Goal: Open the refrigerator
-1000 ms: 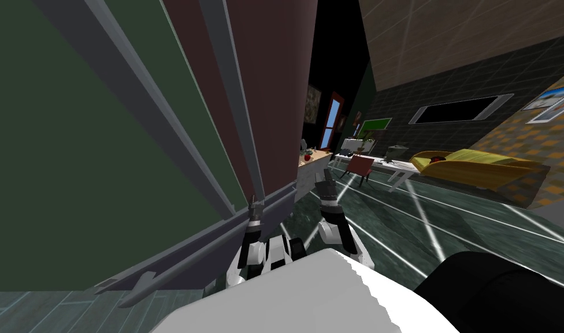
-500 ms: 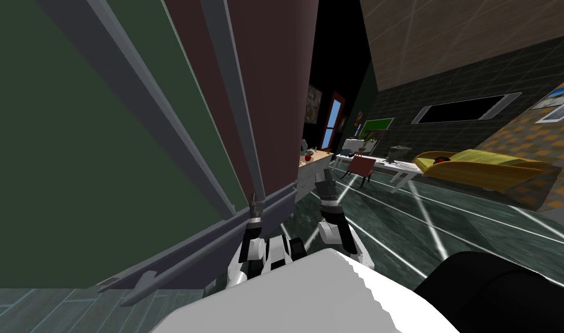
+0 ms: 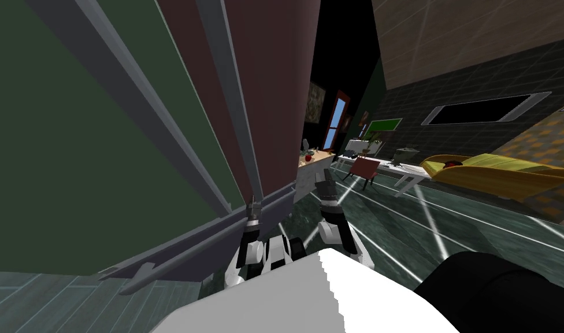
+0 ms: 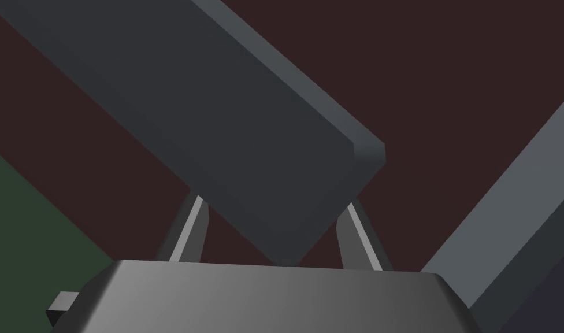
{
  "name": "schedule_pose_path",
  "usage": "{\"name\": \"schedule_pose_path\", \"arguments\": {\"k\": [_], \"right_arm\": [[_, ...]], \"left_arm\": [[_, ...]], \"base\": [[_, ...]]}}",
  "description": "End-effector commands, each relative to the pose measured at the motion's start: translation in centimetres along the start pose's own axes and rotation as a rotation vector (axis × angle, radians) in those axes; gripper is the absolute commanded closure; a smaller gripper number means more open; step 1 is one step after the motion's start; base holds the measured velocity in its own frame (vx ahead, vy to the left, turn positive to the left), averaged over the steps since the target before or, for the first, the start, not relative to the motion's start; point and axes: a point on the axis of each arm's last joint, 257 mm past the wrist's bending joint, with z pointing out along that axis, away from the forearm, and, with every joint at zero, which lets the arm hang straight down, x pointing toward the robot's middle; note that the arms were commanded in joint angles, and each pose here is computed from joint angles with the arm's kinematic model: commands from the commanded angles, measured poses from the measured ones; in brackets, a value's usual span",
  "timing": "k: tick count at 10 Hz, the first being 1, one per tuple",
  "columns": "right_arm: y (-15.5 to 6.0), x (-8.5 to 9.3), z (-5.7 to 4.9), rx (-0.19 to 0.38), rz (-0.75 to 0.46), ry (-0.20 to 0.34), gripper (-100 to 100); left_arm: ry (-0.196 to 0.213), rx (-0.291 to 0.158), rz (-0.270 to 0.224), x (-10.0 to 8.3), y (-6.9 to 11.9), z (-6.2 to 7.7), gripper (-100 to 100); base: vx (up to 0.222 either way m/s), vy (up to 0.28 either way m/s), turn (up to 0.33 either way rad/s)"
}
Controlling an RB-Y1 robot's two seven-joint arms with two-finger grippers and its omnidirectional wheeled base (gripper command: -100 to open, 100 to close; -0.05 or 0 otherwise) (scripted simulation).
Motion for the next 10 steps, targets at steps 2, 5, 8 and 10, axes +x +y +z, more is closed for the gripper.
{"name": "schedule_pose_path", "arguments": {"k": [2, 5, 8, 10], "right_arm": [[0.0, 0.0, 0.0, 0.000, 0.000, 0.000, 0], [0.0, 0.0, 0.0, 0.000, 0.000, 0.000, 0], [0.0, 0.0, 0.0, 0.000, 0.000, 0.000, 0], [0.0, 0.0, 0.0, 0.000, 0.000, 0.000, 0]], "left_arm": [[-0.052, 0.037, 0.027, -1.8, -1.9, 0.1, 100], [-0.103, 0.068, 0.054, -3.8, -3.7, 0.0, 100], [-0.144, 0.054, 0.067, -5.6, -3.8, -0.7, 100], [-0.186, 0.080, 0.087, -7.1, -5.1, -1.5, 100]], "base": [[-0.116, -0.274, 0.165], [-0.139, -0.333, 0.186], [-0.066, -0.215, 0.123], [-0.030, -0.189, 0.120]]}}
